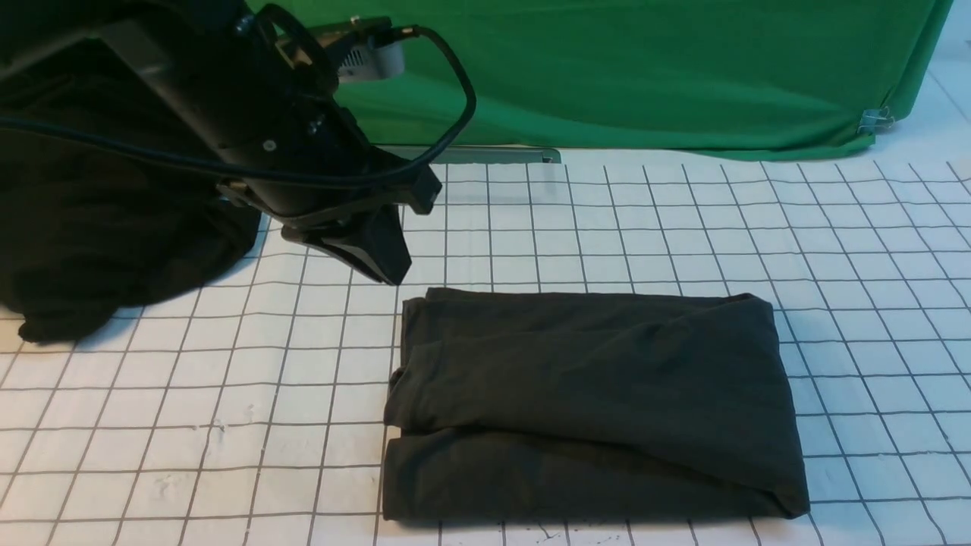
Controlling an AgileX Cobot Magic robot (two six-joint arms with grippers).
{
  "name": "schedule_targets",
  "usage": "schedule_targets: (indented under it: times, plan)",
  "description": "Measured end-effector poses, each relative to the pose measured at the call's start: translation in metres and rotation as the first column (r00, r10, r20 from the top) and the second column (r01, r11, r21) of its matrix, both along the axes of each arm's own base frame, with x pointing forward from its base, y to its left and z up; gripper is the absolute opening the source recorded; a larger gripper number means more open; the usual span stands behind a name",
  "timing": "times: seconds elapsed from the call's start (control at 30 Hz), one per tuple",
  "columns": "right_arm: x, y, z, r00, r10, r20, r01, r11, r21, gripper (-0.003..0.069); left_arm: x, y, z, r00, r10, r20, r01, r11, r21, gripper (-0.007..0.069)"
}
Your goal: Fold a long-sleeved shirt over a white checkered tablecloth.
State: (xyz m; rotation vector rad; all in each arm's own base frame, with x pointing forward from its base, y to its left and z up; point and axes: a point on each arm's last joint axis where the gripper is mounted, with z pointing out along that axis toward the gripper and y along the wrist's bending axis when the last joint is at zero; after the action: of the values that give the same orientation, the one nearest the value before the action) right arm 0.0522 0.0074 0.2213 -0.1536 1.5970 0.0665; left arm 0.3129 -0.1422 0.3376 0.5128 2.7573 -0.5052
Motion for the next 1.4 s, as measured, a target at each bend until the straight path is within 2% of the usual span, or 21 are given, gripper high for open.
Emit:
schedule_targets:
  times: [0.2, 0.4, 0.47, 0.53, 0.7, 0.77, 0.87, 1.0, 1.13, 1.27, 1.33, 1.37, 1.4]
  plan:
    - [0.003, 0.0, -0.03, 0.994, -0.011, -0.113, 0.009, 1.0, -0.02, 0.0181, 0.0, -0.001, 0.0, 1.0, 0.0, -0.004, 0.0, 1.0, -0.012, 0.008]
    - [0.003, -0.001, -0.032, 0.993, -0.018, -0.121, 0.014, 1.0, -0.027, 0.0195, -0.007, -0.005, 0.01, 1.0, -0.001, -0.009, 0.0, 0.996, -0.092, 0.0086]
    - [0.003, -0.001, -0.032, 0.993, -0.019, -0.12, 0.016, 0.999, -0.028, 0.0201, -0.019, -0.006, 0.027, 0.999, -0.033, 0.027, 0.037, 0.986, -0.162, 0.0088]
    - [0.003, -0.001, -0.032, 0.993, -0.019, -0.12, 0.016, 0.999, -0.028, 0.0208, -0.032, -0.003, 0.045, 0.994, -0.066, 0.093, 0.082, 0.98, -0.182, 0.0088]
    - [0.003, -0.001, -0.032, 0.993, -0.019, -0.12, 0.016, 0.999, -0.028, 0.0226, -0.066, 0.017, 0.083, 0.962, -0.076, 0.262, 0.111, 0.986, -0.12, 0.009]
    - [0.003, -0.001, -0.032, 0.992, -0.019, -0.122, 0.016, 0.999, -0.028, 0.0233, -0.094, 0.036, 0.106, 0.926, -0.054, 0.374, 0.08, 0.995, -0.054, 0.009]
    - [0.003, -0.001, -0.032, 0.992, -0.019, -0.122, 0.016, 0.999, -0.029, 0.0235, -0.124, 0.054, 0.115, 0.9, -0.019, 0.436, 0.031, 0.999, -0.021, 0.009]
    - [0.003, -0.001, -0.032, 0.992, -0.019, -0.122, 0.016, 0.999, -0.029, 0.0237, -0.169, 0.073, 0.107, 0.883, 0.049, 0.467, -0.027, 0.998, -0.054, 0.009]
    - [0.003, -0.001, -0.032, 0.992, -0.02, -0.121, 0.016, 0.999, -0.035, 0.0238, -0.205, 0.086, 0.084, 0.815, 0.204, 0.543, -0.097, 0.971, -0.219, 0.0074]
    - [0.003, -0.001, -0.032, 0.992, -0.02, -0.121, 0.016, 0.999, -0.035, 0.0239, -0.229, 0.095, 0.052, 0.677, 0.335, 0.656, -0.072, 0.916, -0.394, 0.001]
    - [0.003, -0.001, -0.032, 0.992, -0.02, -0.121, 0.016, 0.999, -0.035, 0.0239, -0.237, 0.101, 0.036, 0.59, 0.394, 0.705, -0.057, 0.891, -0.45, 0.0001]
    - [0.003, -0.001, -0.032, 0.992, -0.02, -0.121, 0.016, 0.999, -0.035, 0.0239, -0.236, 0.102, 0.03, 0.569, 0.409, 0.713, -0.058, 0.886, -0.461, 0.0]
    - [0.003, -0.001, -0.032, 0.993, -0.02, -0.12, 0.016, 0.999, -0.034, 0.0239, -0.239, 0.106, 0.017, 0.501, 0.45, 0.739, -0.049, 0.868, -0.495, -0.0001]
